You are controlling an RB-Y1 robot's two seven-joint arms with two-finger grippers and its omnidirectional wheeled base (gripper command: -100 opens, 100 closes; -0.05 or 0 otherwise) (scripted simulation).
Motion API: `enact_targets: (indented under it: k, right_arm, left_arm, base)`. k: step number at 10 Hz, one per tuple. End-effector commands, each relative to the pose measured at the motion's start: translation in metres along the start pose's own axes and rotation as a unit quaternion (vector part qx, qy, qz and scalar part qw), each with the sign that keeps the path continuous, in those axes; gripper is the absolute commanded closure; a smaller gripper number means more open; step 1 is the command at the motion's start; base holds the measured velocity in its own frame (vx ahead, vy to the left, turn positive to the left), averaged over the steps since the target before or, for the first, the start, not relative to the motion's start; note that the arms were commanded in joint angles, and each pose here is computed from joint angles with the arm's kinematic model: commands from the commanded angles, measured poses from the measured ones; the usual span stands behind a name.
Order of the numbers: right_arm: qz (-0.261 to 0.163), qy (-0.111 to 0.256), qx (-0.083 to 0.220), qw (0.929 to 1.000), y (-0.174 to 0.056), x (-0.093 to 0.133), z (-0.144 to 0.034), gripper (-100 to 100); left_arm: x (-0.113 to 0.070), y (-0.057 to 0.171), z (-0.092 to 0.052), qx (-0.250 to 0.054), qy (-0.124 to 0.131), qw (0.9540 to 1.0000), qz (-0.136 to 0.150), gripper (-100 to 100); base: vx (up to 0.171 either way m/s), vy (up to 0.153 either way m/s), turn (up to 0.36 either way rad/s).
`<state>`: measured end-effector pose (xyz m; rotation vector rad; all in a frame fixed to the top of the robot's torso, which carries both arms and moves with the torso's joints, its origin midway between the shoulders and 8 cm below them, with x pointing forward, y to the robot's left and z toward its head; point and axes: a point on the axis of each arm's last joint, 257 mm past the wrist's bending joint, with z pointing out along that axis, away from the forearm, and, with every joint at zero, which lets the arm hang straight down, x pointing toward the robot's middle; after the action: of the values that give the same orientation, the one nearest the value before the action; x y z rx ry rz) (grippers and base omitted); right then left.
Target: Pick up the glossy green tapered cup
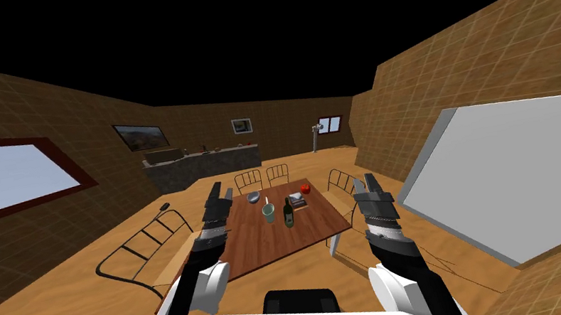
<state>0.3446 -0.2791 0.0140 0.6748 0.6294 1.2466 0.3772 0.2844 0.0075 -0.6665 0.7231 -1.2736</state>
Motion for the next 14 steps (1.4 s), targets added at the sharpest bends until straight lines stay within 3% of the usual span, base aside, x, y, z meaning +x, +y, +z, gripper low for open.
enact_targets:
  k: [1, 4, 5, 7, 8, 9, 10, 11, 12, 13, 14]
  right_arm:
    - [0.0, 0.0, 0.0, 1.0, 0.0, 0.0, 0.0, 0]
    - [0.0, 0.0, 0.0, 1.0, 0.0, 0.0, 0.0, 0]
    - [0.0, 0.0, 0.0, 1.0, 0.0, 0.0, 0.0, 0]
    - [0.0, 0.0, 0.0, 1.0, 0.0, 0.0, 0.0, 0]
    - [0.0, 0.0, 0.0, 1.0, 0.0, 0.0, 0.0, 0]
    - [0.0, 0.0, 0.0, 1.0, 0.0, 0.0, 0.0, 0]
    - [0.0, 0.0, 0.0, 1.0, 0.0, 0.0, 0.0, 0]
    - [0.0, 0.0, 0.0, 1.0, 0.0, 0.0, 0.0, 0]
    - [0.0, 0.0, 0.0, 1.0, 0.0, 0.0, 0.0, 0]
    - [0.0, 0.0, 0.0, 1.0, 0.0, 0.0, 0.0, 0]
    - [0.0, 0.0, 0.0, 1.0, 0.0, 0.0, 0.0, 0]
  left_arm:
    - [0.003, 0.026, -0.001, -0.029, 0.005, 0.9993, -0.022, -100]
    - [0.004, 0.047, -0.002, -0.052, 0.008, 0.998, -0.036, -100]
    - [0.004, 0.067, -0.003, -0.075, 0.01, 0.9958, -0.05, -100]
    - [0.003, 0.1, -0.002, -0.114, 0.014, 0.9902, -0.079, -100]
    - [0.002, 0.111, -0.006, -0.128, 0.013, 0.9887, -0.078, -100]
    - [0.001, 0.131, -0.008, -0.152, 0.013, 0.9839, -0.092, -100]
    - [0.001, 0.135, -0.009, -0.156, 0.013, 0.9834, -0.092, -100]
    - [-0.002, 0.156, -0.012, -0.182, 0.011, 0.9774, -0.106, -100]
    - [-0.002, 0.159, -0.014, -0.186, 0.011, 0.9768, -0.106, -100]
    - [-0.005, 0.178, -0.015, -0.21, 0.008, 0.9703, -0.12, -100]
    - [-0.006, 0.184, -0.019, -0.217, 0.007, 0.9688, -0.119, -100]
  base:
    - [-0.02, 0.0, -0.161]
    - [-0.011, 0.002, -0.076]
    - [-0.01, -0.001, -0.143]
    - [-0.019, -0.001, -0.232]
    - [-0.015, 0.006, -0.058]
    - [-0.014, -0.001, -0.154]
    - [-0.01, 0.001, -0.086]
    - [-0.01, -0.002, -0.139]
    - [-0.009, 0.001, -0.079]
    - [-0.01, -0.003, -0.172]
    - [-0.009, 0.001, -0.092]
